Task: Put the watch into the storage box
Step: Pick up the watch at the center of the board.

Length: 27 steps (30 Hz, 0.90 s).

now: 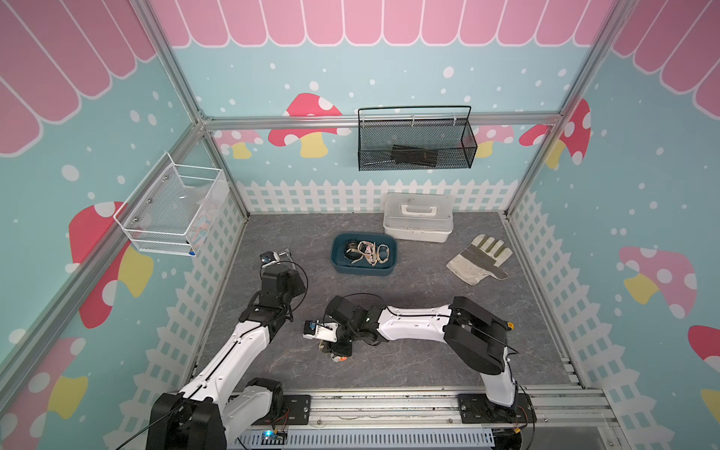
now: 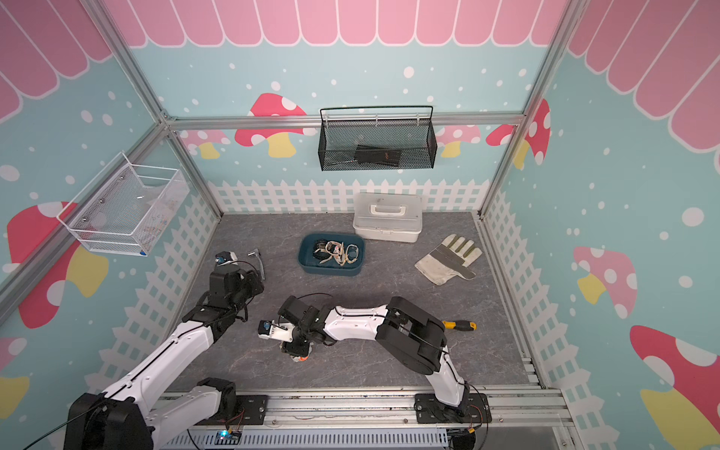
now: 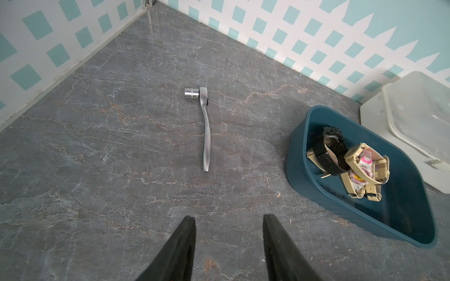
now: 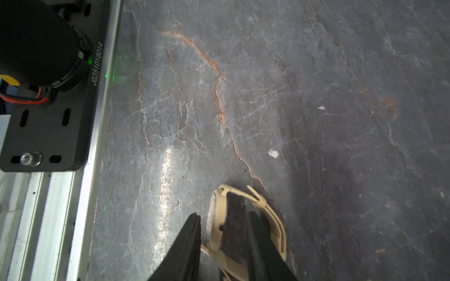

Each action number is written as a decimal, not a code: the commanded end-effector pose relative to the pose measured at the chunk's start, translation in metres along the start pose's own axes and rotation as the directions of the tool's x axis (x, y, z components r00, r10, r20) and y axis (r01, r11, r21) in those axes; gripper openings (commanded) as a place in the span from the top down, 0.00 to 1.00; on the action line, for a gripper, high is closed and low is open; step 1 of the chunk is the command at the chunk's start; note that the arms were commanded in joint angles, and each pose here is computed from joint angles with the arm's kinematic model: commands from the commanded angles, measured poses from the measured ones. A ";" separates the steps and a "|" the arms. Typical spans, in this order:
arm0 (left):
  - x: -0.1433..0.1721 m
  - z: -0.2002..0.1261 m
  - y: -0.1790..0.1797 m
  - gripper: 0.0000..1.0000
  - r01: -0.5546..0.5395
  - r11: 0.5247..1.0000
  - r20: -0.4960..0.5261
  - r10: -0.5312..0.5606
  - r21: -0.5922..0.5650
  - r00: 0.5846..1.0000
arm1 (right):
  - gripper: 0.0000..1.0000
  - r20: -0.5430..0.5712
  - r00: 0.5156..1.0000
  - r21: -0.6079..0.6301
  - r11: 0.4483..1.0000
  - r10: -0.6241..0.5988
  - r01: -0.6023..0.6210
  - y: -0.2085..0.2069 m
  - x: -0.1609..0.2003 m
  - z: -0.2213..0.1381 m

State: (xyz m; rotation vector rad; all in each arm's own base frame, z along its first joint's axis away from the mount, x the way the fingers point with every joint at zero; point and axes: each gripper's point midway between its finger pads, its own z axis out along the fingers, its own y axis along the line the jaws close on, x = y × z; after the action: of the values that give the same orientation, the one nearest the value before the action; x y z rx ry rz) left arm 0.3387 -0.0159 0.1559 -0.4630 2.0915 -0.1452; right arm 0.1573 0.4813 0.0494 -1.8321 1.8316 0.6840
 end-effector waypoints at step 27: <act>-0.001 -0.004 -0.004 0.52 -0.001 0.999 0.020 0.001 0.038 1.000 | 0.98 0.019 0.999 0.077 0.996 -0.049 0.048 -0.004 -0.007 -0.012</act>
State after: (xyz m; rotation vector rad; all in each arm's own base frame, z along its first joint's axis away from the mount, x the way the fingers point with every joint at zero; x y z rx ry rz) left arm 0.3387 -0.0192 0.1591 -0.4475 2.0784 -0.1706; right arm 0.1591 0.4775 0.0354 -1.8445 1.8523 0.6273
